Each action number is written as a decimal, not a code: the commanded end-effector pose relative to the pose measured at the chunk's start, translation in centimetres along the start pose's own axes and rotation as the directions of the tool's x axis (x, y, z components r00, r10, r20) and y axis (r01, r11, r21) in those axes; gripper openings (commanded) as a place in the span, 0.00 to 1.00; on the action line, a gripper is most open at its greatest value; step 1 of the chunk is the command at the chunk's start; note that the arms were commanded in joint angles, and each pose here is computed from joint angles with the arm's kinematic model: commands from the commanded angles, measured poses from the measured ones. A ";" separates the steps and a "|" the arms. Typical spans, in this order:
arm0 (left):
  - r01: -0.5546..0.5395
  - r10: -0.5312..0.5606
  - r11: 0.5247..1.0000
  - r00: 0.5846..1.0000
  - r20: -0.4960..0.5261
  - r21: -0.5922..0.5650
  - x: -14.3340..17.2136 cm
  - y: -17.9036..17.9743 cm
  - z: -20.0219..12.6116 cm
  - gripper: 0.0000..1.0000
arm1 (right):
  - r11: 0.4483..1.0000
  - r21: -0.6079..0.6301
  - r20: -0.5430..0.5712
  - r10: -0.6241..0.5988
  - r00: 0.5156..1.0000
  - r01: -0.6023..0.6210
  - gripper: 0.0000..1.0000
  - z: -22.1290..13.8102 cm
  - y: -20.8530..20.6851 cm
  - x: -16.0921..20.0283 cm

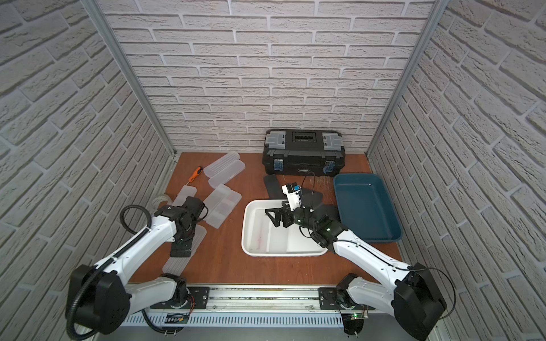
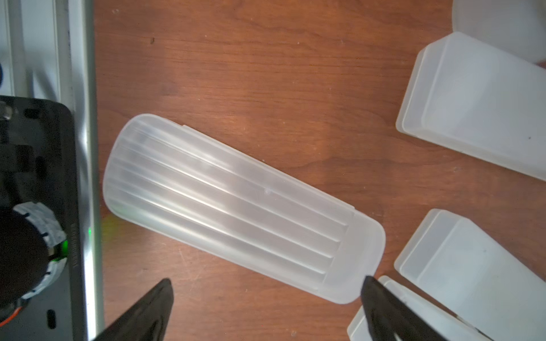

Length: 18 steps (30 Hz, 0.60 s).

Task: Place the pencil cases by color into the storage box
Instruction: Adjust the pencil case at the center of the board.

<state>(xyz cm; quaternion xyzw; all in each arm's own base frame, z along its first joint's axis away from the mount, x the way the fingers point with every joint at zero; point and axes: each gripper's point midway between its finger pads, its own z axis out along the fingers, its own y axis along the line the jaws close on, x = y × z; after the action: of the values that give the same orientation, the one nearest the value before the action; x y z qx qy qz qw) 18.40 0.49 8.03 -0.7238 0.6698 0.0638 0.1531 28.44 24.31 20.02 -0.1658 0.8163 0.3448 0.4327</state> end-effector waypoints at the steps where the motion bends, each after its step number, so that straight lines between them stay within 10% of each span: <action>1: 0.386 -0.386 0.922 0.922 -0.015 0.030 0.5 -0.1 1.3 0.98 | 1.000 -0.029 0.053 -0.003 0.999 0.005 0.94 0.0 0.9 -1.0; 18: 0.613 -0.614 0.788 0.789 -0.007 0.058 0.4 0.5 4.3 0.98 | 0.997 -0.020 0.081 -0.078 0.994 0.080 0.94 -1.1 2.5 -1.0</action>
<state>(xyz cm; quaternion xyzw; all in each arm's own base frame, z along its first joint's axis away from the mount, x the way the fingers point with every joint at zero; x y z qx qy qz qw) 18.33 0.81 3.82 -0.7307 0.6597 0.0516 0.1677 27.00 25.22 21.84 -0.1827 0.7959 0.3477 0.4606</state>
